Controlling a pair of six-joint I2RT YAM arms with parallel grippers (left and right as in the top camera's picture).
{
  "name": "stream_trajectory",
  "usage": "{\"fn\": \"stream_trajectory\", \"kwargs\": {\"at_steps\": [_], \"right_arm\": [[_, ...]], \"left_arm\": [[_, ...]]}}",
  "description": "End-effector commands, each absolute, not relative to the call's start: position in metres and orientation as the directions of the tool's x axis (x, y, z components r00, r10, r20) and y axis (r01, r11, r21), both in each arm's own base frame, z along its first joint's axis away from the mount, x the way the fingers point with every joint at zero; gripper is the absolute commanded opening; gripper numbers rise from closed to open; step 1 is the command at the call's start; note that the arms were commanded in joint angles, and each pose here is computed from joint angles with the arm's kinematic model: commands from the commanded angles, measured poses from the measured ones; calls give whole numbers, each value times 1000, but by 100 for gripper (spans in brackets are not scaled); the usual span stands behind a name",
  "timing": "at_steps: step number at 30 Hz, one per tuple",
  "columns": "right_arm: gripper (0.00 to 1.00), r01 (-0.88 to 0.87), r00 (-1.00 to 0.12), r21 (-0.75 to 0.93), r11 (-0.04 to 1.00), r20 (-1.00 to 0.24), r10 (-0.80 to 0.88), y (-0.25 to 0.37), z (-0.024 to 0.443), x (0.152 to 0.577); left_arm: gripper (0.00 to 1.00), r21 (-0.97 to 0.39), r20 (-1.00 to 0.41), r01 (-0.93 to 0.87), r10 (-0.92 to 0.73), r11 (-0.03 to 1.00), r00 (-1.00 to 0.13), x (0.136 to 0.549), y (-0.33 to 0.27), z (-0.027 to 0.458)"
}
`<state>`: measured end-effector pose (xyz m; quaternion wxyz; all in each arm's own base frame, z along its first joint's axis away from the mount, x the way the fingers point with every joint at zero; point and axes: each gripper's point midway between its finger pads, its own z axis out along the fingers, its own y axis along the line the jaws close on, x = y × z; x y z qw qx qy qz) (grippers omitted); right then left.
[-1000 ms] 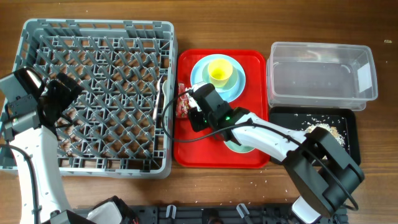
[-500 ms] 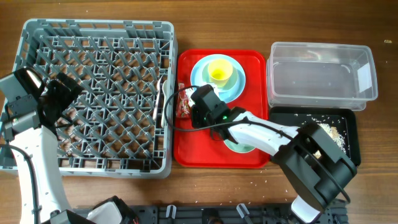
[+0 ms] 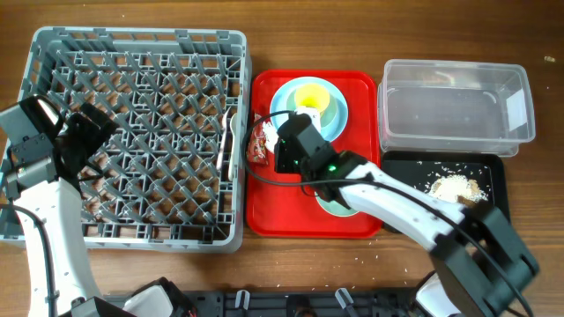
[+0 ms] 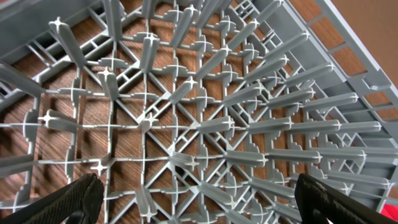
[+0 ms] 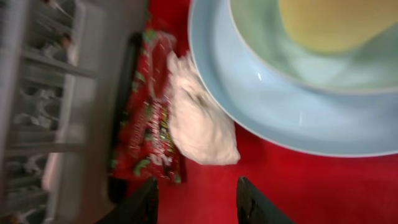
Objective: Sort waste into correct bins and load items into the dishwasher rack
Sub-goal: 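Carry the tissue right and drop it into the clear bin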
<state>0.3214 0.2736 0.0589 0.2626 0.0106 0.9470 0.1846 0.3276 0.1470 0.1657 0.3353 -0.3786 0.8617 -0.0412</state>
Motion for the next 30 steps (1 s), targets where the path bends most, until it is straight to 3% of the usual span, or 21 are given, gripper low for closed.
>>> {"fn": "stream_trajectory", "kwargs": {"at_steps": [1,5,6,9,11,15,17,20,23,28,29,30], "right_arm": [[46,-42,-884,339,940,-450,123,279,21,323],[49,-53,-870,351,935,-475,130,287,6,334],[44,-54,-868,354,934,-479,132,288,6,335],[13,-57,-866,358,932,-482,133,289,10,335],[4,-85,-843,385,919,-519,139,291,39,338],[4,-142,-733,310,940,-672,111,263,121,340],[4,-70,-596,207,976,-793,125,212,184,343],[4,127,-495,89,988,-858,141,132,222,343],[4,345,-510,19,939,-836,204,50,214,346],[4,501,-561,11,865,-757,334,-25,175,360],[10,486,-587,9,874,-737,334,-29,166,364],[34,475,-619,4,880,-710,337,-35,154,367]], "left_arm": [[100,-333,-559,-621,-679,710,-477,330,149,172],[100,-333,-558,-621,-679,710,-476,330,149,172],[100,-333,-559,-621,-679,710,-476,330,149,172],[100,-333,-559,-621,-679,710,-477,330,149,172],[100,-333,-559,-621,-679,710,-477,330,149,172],[100,-333,-558,-621,-679,710,-477,330,149,172],[100,-333,-558,-621,-679,710,-477,330,149,172],[100,-333,-559,-621,-679,710,-476,330,149,172],[100,-333,-559,-621,-679,710,-477,330,149,172],[100,-333,-558,-621,-679,710,-477,330,149,172],[100,-333,-559,-621,-679,710,-477,330,149,172],[100,-333,-559,-621,-679,710,-477,330,149,172]]}}
